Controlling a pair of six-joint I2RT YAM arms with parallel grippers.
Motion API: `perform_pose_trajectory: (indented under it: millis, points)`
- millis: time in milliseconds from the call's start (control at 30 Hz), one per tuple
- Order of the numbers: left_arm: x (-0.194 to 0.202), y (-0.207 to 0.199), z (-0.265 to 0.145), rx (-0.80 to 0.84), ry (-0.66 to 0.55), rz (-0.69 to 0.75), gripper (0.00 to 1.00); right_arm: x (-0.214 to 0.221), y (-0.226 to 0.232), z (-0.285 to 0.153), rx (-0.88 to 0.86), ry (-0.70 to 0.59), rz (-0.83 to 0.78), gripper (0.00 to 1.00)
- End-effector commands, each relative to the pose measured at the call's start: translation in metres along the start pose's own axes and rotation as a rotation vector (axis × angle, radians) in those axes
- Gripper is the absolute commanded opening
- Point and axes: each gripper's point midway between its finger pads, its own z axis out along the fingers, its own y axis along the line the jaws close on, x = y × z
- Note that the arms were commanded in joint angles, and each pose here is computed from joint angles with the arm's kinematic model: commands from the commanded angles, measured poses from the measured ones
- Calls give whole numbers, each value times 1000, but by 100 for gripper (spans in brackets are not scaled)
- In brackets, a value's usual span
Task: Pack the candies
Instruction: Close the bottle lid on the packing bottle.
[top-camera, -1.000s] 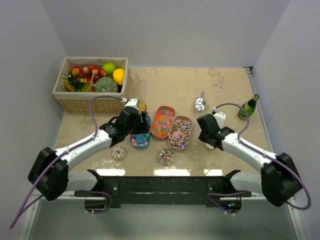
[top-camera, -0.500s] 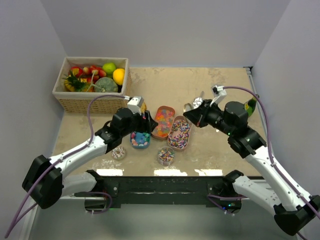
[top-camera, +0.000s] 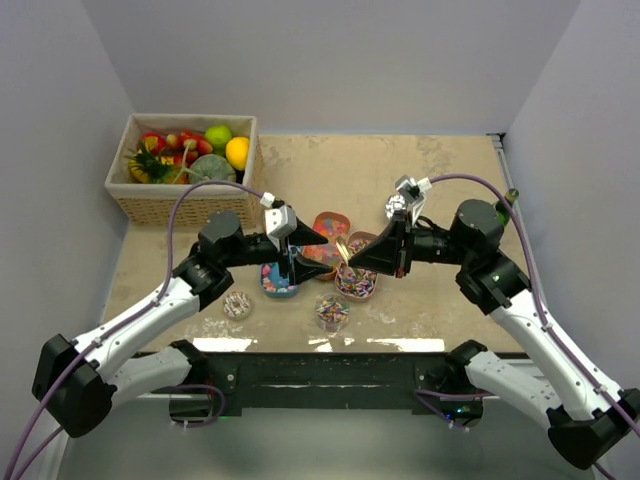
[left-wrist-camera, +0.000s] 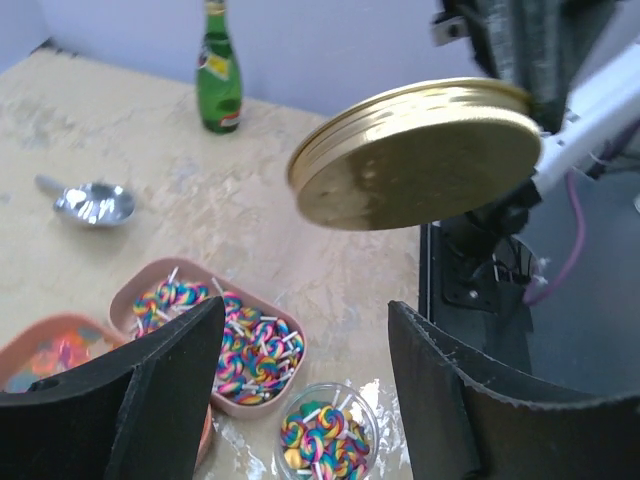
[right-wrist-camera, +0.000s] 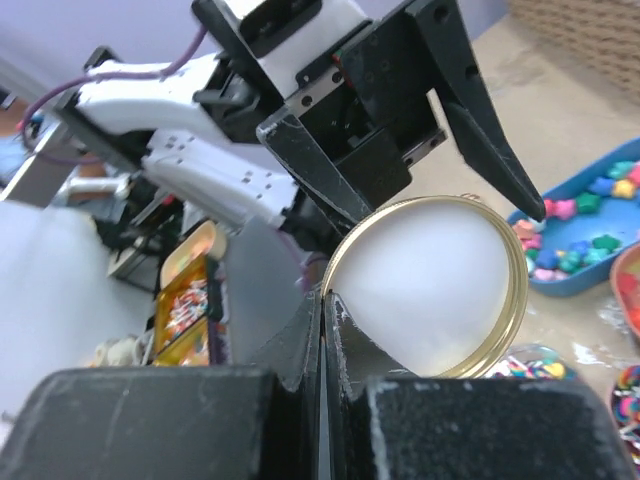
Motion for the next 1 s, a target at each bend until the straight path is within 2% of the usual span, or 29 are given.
perform_pose_trajectory:
  millis: [0,67,133,333,433,467,800,867,967]
  points:
    - [-36,-40,-8,242,-49,271,71,3,31,-4,-164,57,-10,0]
    - [-41,-46,-9,273,-71,301,71,3,36,-4,-205,47,-20,0]
    - [-42,-62,-12,372,-84,329,70,7,37,-3,-230,56,3,0]
    - [-34,-65,-10,425,-73,311,66,14,34,2,-261,68,20,0]
    - [-33,-62,-7,431,-75,306,64,17,31,4,-258,76,30,0]
    - [-30,-62,-5,434,-63,263,64,18,31,5,-260,83,34,0]
    - [-32,-26,11,244,-48,205,63,23,26,5,-230,83,32,0]
    - [-33,-28,10,254,-51,209,62,25,22,6,-219,91,40,0]
    - [-34,-40,6,314,-59,223,55,30,14,10,-209,102,59,0]
